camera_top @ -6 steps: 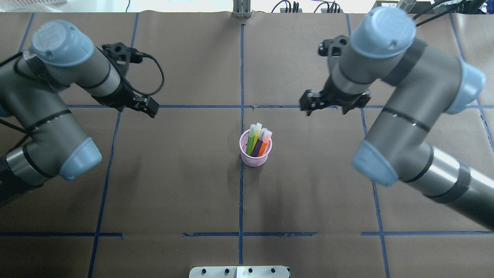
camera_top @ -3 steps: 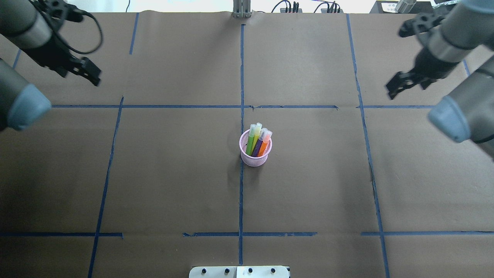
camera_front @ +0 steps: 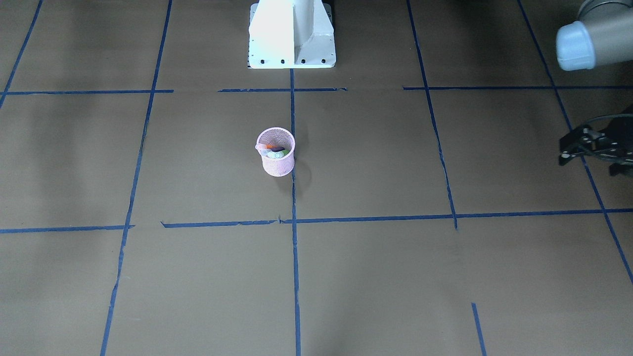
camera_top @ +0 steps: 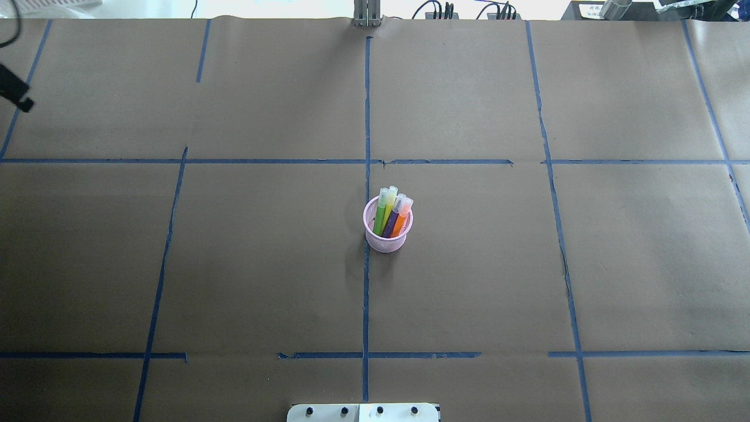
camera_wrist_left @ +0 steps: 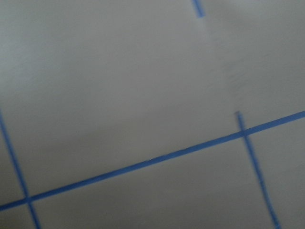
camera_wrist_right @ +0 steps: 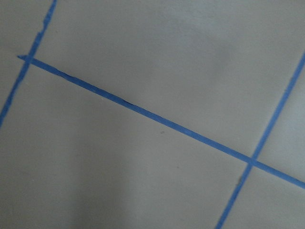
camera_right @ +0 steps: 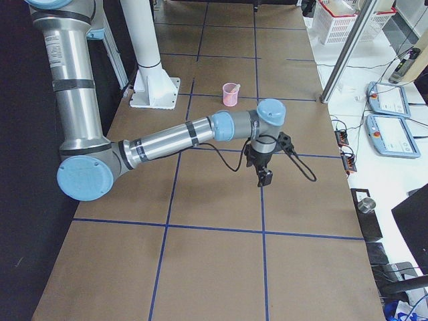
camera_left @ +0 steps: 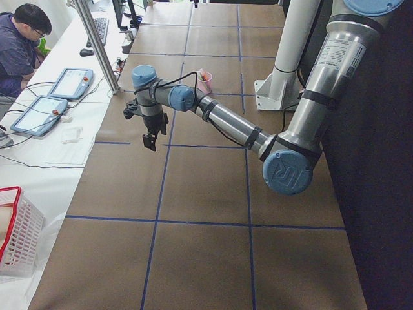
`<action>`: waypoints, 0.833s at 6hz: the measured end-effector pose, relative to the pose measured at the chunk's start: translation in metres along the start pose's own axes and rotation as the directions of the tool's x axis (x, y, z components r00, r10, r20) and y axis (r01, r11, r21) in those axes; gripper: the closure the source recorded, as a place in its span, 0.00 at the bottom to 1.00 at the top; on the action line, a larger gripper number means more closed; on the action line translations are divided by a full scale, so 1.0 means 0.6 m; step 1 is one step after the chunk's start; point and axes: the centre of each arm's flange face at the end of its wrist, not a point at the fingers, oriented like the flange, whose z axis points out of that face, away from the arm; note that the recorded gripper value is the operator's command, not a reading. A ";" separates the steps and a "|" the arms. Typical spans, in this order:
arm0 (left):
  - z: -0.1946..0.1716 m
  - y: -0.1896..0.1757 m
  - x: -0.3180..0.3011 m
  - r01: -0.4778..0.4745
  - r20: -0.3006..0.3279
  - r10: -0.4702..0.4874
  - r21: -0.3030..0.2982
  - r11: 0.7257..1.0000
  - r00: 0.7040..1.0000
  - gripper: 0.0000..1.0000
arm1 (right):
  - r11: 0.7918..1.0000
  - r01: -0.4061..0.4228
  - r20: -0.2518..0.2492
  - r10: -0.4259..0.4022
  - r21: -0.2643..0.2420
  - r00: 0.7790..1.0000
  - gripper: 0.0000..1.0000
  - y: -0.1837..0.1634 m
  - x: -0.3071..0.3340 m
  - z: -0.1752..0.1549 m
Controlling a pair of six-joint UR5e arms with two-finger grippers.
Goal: Collect pens into pen holder
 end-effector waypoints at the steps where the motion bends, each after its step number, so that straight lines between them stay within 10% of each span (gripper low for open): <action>1: 0.002 0.053 -0.084 0.025 -0.016 -0.025 -0.010 1.000 1.000 0.00 | 0.998 -0.068 0.018 0.069 -0.016 0.997 0.00 0.098 0.068 0.015; 5: 0.055 0.239 -0.244 0.139 -0.039 -0.141 -0.041 0.989 0.989 0.00 | 0.979 -0.197 0.037 0.199 -0.055 0.979 0.00 0.228 0.120 0.049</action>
